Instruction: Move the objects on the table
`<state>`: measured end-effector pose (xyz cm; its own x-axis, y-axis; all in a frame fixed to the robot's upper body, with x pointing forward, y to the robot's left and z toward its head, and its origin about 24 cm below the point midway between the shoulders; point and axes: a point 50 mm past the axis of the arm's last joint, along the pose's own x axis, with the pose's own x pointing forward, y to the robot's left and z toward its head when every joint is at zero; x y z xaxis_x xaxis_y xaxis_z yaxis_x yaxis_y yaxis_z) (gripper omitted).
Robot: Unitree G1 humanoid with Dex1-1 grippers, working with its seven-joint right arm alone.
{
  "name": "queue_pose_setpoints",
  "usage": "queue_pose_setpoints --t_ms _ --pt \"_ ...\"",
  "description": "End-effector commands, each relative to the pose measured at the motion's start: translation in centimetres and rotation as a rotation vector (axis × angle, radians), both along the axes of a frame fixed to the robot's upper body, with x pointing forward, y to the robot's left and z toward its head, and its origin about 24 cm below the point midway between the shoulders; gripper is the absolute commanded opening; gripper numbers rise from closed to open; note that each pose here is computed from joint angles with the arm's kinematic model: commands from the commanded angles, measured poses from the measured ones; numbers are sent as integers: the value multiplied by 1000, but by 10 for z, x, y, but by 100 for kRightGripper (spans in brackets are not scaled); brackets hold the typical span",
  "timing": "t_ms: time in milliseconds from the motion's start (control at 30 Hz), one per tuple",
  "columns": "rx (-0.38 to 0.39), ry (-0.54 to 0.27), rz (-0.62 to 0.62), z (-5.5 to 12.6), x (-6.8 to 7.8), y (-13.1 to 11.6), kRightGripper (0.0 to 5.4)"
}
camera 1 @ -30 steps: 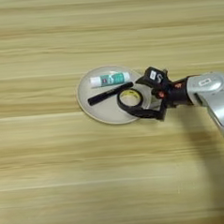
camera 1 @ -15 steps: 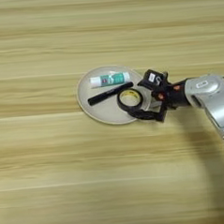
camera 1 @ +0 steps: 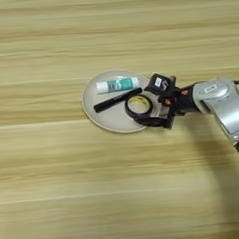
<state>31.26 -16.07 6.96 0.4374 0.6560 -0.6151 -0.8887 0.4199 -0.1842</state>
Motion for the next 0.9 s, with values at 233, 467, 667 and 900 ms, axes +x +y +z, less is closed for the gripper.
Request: queue_pose_setpoints --t_ms 233,467,667,900 --pt "-46 -102 36 30 15 3 536" --pt "-51 -87 42 29 16 4 436" --pt "-56 -82 50 28 17 4 407" --pt "-55 -79 60 27 16 6 406"
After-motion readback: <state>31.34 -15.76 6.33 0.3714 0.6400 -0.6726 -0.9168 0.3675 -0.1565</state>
